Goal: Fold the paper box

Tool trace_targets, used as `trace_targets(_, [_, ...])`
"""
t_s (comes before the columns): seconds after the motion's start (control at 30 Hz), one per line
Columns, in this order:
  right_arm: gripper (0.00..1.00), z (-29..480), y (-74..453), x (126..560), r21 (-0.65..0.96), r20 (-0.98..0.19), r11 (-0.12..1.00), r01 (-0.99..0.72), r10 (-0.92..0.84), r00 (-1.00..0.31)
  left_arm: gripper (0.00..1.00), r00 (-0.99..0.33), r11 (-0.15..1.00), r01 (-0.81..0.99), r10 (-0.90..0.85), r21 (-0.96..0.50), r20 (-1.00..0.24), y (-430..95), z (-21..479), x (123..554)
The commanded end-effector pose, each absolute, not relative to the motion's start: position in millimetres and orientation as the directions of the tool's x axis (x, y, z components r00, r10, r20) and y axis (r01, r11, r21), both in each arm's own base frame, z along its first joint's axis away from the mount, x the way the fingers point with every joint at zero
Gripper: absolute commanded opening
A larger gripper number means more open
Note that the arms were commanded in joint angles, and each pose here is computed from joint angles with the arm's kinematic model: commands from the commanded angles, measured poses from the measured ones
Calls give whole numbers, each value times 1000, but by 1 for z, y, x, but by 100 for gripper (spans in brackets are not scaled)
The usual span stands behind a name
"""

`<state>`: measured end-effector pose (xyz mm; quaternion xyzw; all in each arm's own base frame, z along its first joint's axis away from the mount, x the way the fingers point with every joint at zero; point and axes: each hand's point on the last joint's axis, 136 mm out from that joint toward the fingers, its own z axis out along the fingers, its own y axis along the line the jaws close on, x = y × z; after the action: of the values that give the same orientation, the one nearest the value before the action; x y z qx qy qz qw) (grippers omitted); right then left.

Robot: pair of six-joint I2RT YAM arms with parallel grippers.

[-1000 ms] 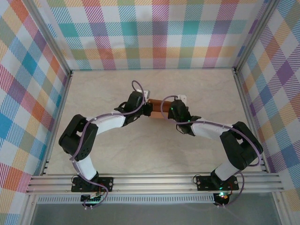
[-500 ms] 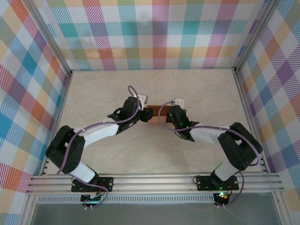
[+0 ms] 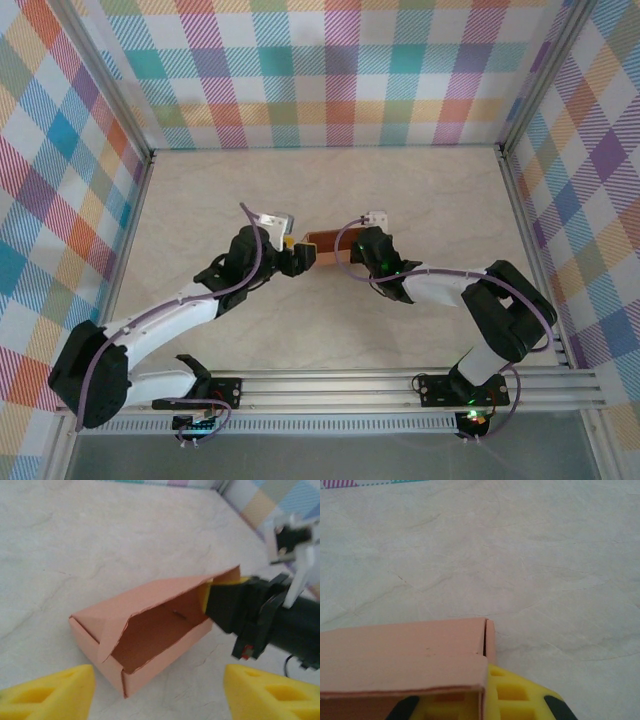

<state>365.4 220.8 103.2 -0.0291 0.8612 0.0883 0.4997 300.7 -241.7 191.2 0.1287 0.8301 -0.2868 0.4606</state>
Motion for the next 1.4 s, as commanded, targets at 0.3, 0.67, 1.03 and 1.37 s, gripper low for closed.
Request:
trace_targets(0.3, [0, 76, 215, 348, 67, -845, 982, -175, -37, -533, 92, -680, 828, 63, -373, -557, -632, -228, 198, 367])
trace_targets(0.67, [0, 75, 214, 347, 59, -847, 984, -171, -41, -530, 66, -803, 826, -42, -363, -562, -473, -244, 136, 371])
trace_targets(1.03, [7, 74, 213, 346, 64, -845, 985, -162, -33, -534, 67, -861, 834, -107, -350, -541, -370, -245, 80, 357])
trace_targets(1.37, [44, 82, 214, 339, 78, -853, 977, -198, -38, -521, 67, -856, 834, -107, -354, -541, -376, -245, 81, 360])
